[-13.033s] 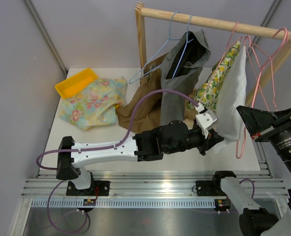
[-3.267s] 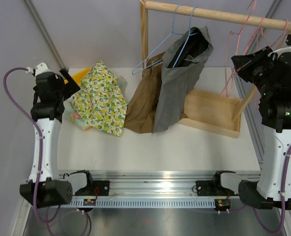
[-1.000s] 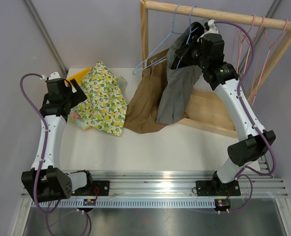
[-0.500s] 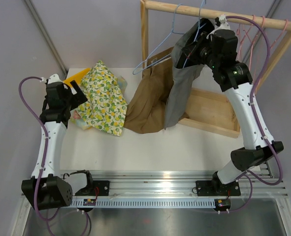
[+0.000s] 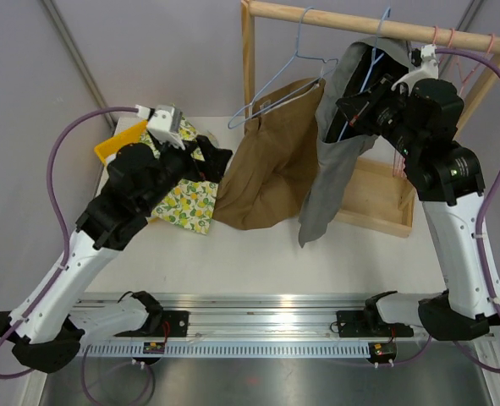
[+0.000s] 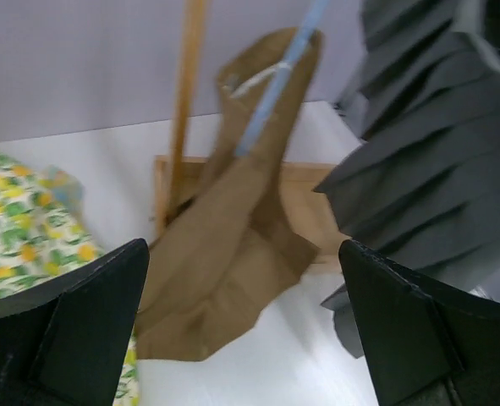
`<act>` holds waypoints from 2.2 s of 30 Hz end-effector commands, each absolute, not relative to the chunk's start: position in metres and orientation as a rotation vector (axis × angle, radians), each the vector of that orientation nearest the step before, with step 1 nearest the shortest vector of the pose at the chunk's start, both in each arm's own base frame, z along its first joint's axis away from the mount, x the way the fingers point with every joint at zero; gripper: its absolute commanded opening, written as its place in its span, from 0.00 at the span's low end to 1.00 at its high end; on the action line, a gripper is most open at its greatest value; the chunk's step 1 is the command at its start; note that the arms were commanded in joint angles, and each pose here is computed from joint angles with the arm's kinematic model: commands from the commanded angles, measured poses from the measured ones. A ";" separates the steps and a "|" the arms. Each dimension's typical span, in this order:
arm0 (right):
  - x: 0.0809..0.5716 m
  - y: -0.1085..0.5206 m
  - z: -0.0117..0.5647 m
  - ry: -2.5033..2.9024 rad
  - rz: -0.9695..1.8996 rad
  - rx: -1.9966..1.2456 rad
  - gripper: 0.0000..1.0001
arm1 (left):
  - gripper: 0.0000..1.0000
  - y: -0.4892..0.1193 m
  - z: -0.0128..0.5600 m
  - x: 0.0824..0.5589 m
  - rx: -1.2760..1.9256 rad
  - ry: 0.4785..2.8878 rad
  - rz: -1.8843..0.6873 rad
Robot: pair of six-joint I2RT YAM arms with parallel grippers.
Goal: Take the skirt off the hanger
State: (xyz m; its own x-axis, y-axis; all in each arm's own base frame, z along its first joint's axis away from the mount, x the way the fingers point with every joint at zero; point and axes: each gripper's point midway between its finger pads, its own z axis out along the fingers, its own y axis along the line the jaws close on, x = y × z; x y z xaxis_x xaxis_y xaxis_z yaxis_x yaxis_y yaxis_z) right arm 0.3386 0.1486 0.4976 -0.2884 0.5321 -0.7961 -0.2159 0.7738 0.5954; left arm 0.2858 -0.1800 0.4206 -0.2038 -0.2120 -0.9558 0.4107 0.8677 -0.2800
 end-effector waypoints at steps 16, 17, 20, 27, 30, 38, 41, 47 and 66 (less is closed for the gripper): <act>0.269 0.139 0.520 1.589 0.887 0.234 0.00 | 0.99 -0.405 0.393 0.161 0.559 1.562 -0.836; 0.266 0.138 0.521 1.585 0.891 0.233 0.00 | 0.99 -0.409 0.395 0.163 0.562 1.554 -0.798; 0.259 0.136 0.526 1.574 0.897 0.234 0.00 | 0.99 -0.423 0.399 0.171 0.524 1.554 -0.722; 0.244 0.130 0.536 1.555 0.896 0.227 0.00 | 0.66 -0.419 0.402 0.185 0.413 1.546 -0.649; 0.242 0.129 0.535 1.558 0.893 0.225 0.00 | 0.30 -0.414 0.402 0.186 0.403 1.545 -0.639; 0.252 0.121 0.538 1.529 0.840 0.265 0.00 | 0.00 -0.400 0.390 0.164 0.418 1.526 -0.598; 0.259 0.116 0.548 1.513 0.800 0.268 0.00 | 0.00 -0.384 0.363 0.138 0.415 1.537 -0.534; 0.262 0.111 0.567 1.468 0.775 0.277 0.00 | 0.00 -0.356 0.311 0.098 0.391 1.593 -0.486; 0.173 0.106 0.530 1.695 0.907 0.325 0.00 | 0.00 -0.348 0.369 0.266 0.346 1.770 -0.203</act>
